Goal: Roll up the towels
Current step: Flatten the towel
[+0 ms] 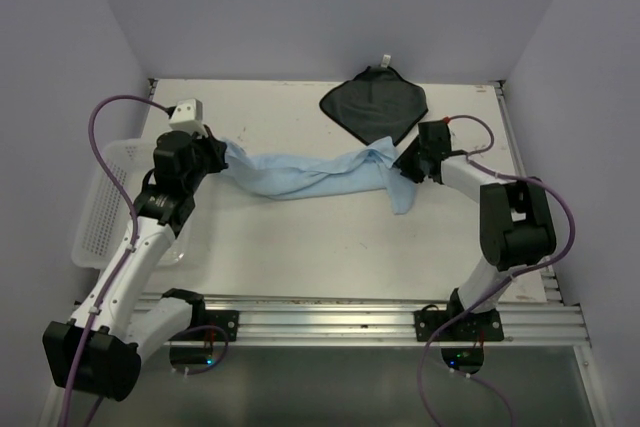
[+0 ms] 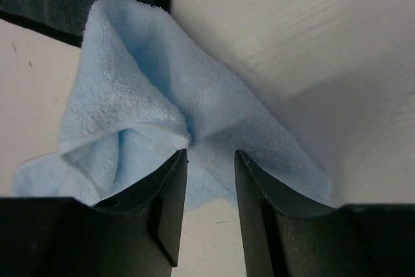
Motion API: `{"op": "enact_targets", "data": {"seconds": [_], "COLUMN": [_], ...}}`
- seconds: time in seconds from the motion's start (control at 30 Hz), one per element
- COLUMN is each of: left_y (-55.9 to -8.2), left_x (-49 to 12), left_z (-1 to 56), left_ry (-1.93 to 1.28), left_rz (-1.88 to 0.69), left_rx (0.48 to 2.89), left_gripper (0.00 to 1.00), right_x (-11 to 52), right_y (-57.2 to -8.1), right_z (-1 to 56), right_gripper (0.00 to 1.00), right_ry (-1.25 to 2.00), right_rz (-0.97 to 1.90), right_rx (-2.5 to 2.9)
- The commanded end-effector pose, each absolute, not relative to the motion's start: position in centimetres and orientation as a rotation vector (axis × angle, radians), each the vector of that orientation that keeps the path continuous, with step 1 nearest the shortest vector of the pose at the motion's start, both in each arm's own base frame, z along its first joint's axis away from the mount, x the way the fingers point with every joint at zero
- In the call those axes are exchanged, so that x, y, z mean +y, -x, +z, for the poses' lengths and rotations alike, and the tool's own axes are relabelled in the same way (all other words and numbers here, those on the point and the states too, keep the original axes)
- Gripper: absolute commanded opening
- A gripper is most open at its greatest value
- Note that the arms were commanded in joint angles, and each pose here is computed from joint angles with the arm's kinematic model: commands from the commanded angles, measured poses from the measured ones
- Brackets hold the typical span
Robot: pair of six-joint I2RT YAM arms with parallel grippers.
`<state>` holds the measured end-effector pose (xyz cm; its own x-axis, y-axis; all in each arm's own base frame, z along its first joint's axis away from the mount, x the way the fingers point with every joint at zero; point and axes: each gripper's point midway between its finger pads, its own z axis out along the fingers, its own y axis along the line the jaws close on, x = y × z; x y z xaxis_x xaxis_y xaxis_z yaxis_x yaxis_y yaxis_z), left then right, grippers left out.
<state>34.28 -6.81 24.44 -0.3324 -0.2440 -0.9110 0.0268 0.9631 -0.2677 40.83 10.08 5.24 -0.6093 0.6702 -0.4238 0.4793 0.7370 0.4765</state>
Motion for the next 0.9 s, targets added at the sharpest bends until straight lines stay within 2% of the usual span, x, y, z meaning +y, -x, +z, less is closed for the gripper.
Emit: {"op": "enact_targets", "data": {"seconds": [0.0,0.37,0.5,0.6,0.63,0.67,0.87], "left_y": [-34.6,-34.8,-34.9,-34.9,-34.9,-34.9,-34.8], "left_x": [-7.2,-7.7,-7.7,-7.6,-7.6,-7.7,-7.6], "left_z": [25.8,25.7,25.7,25.7,25.7,25.8,26.1], "left_ry": [0.121,0.104,0.101,0.102,0.101,0.1,0.101], "left_rz": [-0.304,-0.322,-0.322,-0.319,-0.32,-0.322,-0.322], "left_rx": [1.837,1.848,1.85,1.85,1.85,1.846,1.836], "left_gripper": [0.0,0.0,0.0,0.0,0.0,0.0,0.0], "right_x": [11.1,12.1,11.9,11.5,11.3,11.2,9.8], "right_y": [-43.7,-45.5,-45.7,-45.9,-46.3,-45.8,-44.8], "right_z": [7.3,4.8,5.4,7.3,8.4,8.5,14.2], "right_gripper": [0.39,0.36,0.24,0.11,0.03,0.0,0.0], "right_ry": [-0.795,-0.763,-0.744,-0.706,-0.676,-0.665,-0.429], "right_rz": [0.51,0.523,0.508,0.481,0.463,0.444,0.288], "right_rx": [2.279,2.345,2.337,2.318,2.306,2.331,2.359]}}
